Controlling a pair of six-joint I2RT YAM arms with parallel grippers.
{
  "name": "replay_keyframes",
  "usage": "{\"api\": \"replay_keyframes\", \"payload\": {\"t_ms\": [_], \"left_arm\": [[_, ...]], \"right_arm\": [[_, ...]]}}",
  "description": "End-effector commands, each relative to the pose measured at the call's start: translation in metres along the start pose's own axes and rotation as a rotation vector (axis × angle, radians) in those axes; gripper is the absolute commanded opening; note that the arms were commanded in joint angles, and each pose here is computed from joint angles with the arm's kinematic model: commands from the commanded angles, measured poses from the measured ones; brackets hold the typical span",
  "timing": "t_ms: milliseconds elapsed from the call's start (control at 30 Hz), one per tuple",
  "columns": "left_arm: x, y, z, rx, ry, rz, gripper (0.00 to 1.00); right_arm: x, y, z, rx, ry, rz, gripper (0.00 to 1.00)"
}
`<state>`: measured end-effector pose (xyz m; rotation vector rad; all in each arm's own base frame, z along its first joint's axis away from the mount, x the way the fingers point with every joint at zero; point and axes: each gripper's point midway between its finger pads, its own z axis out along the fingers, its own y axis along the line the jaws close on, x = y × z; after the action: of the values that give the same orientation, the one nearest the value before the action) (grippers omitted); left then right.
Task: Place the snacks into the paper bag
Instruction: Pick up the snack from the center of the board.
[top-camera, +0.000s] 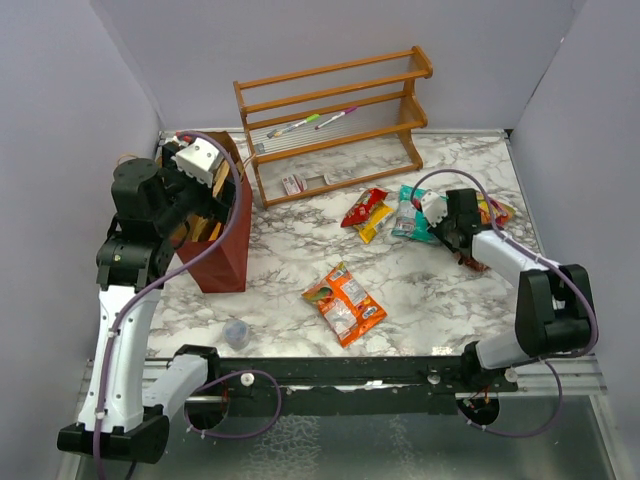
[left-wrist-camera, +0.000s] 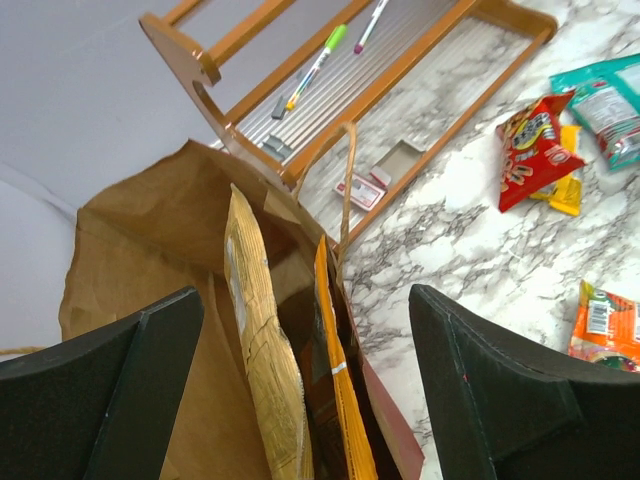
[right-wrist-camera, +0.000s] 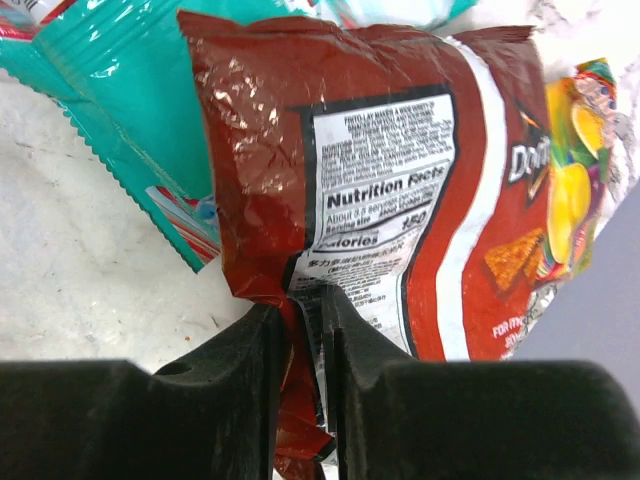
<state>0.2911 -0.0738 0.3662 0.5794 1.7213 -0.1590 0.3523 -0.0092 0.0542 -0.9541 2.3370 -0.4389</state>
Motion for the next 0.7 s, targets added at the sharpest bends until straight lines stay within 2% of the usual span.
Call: {"api": "replay_keyframes", "payload": {"t_ms": [0,100,200,400,667], "left_arm": [[-0.027,-0.010,-0.011,0.064,-0.054,-0.004,0.85],[-0.035,-0.012,-0.009,0.089,-0.061,-0.011,0.83],[-0.041,-0.018,-0.005,0.135,-0.072,-0.026,0.82],[-0.057,-0.033,0.001,0.255,-0.115,-0.025,0.79],[-0.072,-0.059,0.005,0.421,-0.193,-0.013,0.74]], "right_arm": [[-0.014,-0.014,-0.022,0.042,-0.081,0.028,0.11],[-0.020,-0.015,-0.034,0.039,-0.115,0.039,0.02],[-0.028,-0.015,-0.050,0.021,-0.160,0.056,0.01],[-0.064,-0.017,-0.096,-0.048,-0.331,0.076,0.02],[-0.107,0.000,-0.163,-0.257,-0.531,0.060,0.01]]}}
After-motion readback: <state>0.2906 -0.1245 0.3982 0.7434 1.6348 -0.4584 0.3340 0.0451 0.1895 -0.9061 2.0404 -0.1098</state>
